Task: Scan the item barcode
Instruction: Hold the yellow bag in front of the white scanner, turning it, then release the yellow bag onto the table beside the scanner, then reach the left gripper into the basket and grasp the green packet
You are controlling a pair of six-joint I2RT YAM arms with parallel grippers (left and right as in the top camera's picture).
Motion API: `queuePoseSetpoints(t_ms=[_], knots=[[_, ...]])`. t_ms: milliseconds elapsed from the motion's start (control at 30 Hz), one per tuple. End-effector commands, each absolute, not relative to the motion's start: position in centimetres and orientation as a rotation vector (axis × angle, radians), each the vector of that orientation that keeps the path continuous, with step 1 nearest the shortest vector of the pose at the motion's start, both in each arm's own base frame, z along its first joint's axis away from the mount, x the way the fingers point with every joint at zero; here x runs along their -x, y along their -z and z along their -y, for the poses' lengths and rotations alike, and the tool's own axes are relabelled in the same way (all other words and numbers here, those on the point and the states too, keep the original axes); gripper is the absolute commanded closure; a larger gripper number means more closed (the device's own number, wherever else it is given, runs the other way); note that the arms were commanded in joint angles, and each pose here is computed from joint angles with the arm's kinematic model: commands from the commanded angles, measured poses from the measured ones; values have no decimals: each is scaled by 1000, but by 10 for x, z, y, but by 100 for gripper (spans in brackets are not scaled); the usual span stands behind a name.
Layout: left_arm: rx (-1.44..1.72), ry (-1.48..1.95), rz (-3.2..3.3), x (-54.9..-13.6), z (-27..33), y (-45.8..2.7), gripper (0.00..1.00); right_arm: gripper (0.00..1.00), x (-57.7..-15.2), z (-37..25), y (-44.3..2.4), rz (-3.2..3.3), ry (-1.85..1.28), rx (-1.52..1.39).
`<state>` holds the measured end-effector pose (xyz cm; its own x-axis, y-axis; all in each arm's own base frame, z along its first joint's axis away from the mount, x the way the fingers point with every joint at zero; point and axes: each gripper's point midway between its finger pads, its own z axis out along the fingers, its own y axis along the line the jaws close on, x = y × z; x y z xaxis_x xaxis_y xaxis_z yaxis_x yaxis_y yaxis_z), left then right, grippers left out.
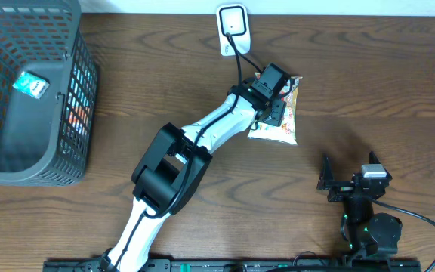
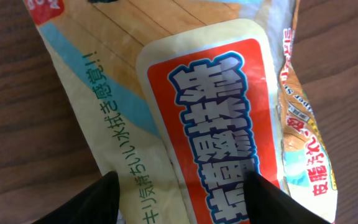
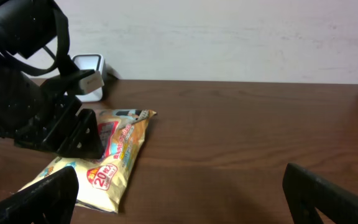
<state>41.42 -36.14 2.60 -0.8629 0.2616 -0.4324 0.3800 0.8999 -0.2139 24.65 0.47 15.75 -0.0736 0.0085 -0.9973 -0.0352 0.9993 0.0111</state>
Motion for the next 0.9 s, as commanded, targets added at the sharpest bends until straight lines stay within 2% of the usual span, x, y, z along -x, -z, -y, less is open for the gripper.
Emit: queuePoseSetpoints(t_ms=[0,167,300,433,533,600,700,867], knots=[[-491,417,-2646,-419,356,-39,33,1,-246,-8,-157,-1646,-53,27],[-423,448,-2472,-439,342,-130,28,1,-246,-8,-157,-1646,-53,27],[-300,342,-2329,-452,295,-211,28,1,-246,-8,-157,-1646,-53,27],[-170,201,-2153,-462,217,-299,28,1,-246,-8,-157,-1646,-53,27],[-66,136,-2065,-462,158,-345,28,1,-246,-8,-157,-1646,-53,27],[55,53,-2013,-461,89,-373,27,1,-246,-8,-157,-1646,-53,27],[266,-78,-1988,-453,-10,-385,27,1,-246,-8,-157,-1646,-53,27],[540,-249,-2004,-433,-129,-368,27,1,-246,-8,-157,-1646,-53,27]])
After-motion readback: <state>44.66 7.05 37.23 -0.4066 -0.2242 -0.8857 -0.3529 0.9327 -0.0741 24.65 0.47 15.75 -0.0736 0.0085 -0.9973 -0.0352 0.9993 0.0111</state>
